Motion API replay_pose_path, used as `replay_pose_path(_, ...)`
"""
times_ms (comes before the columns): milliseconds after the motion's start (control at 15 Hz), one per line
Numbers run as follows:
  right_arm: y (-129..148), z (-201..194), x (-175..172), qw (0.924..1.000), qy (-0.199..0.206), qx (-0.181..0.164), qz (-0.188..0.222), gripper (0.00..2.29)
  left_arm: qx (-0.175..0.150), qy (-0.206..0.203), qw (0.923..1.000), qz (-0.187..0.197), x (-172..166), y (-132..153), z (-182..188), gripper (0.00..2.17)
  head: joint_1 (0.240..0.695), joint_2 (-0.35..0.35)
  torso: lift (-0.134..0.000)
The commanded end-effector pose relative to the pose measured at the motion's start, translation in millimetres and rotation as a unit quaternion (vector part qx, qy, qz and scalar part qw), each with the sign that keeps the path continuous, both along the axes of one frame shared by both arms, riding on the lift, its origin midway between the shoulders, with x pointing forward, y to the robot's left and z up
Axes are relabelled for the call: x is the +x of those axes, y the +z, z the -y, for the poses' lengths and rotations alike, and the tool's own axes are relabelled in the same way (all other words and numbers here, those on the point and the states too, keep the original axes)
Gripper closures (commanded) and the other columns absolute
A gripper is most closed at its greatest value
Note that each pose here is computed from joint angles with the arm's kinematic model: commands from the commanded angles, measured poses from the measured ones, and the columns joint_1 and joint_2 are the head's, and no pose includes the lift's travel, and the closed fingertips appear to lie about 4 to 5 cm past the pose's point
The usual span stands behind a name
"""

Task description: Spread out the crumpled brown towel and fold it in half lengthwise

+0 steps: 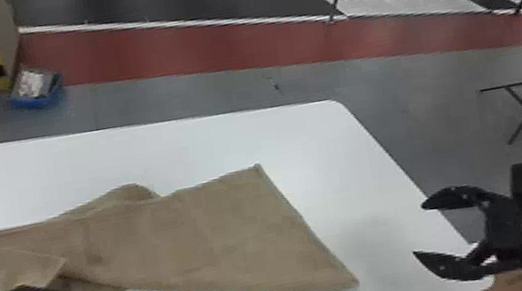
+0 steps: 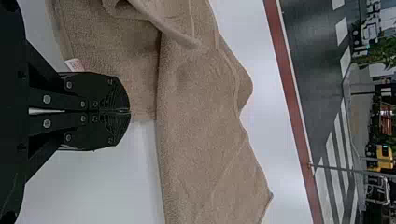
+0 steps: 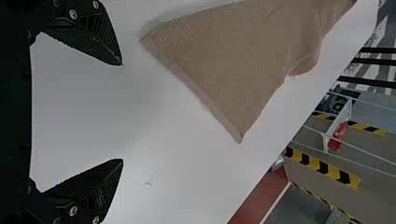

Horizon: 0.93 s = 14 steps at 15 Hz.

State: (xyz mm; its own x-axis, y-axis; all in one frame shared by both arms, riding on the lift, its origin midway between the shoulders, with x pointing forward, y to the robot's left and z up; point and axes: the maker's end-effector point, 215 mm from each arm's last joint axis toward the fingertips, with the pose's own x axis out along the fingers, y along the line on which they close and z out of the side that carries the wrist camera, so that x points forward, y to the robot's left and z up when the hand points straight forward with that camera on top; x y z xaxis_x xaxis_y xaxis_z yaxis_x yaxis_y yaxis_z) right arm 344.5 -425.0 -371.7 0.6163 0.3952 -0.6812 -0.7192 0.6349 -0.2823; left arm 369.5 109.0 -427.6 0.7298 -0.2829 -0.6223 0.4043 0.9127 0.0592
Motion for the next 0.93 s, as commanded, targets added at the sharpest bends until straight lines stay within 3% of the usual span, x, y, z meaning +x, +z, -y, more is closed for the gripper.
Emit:
replay_pose_path(0, -18.5, -15.7, 5.0, 0.9961, 0.039, -0.072, -0.033, 0.18, -0.008, 0.01, 0.9999, 0.002, -0.5, 14.3, -12.0, 1.62, 0.695, -0.35, -0.125)
replay_pose_path(133, -28.9, -29.5, 8.9, 0.9891, 0.07, -0.12, -0.05, 0.19, -0.009, 0.011, 0.9999, 0.003, -1.4, 17.0, -13.3, 1.62, 0.695, -0.35, -0.125)
replay_pose_path(533, -51.6, -81.0, 14.1, 0.9722, 0.146, -0.17, -0.069, 0.27, -0.009, 0.012, 0.9999, 0.001, -2.9, 16.5, -10.4, 1.62, 0.695, -0.35, -0.125)
replay_pose_path(867, -63.4, -85.9, 10.4, 0.9634, 0.161, -0.198, -0.083, 0.42, -0.011, 0.012, 0.9999, 0.002, -2.1, 16.8, -8.4, 1.62, 0.695, -0.343, -0.125)
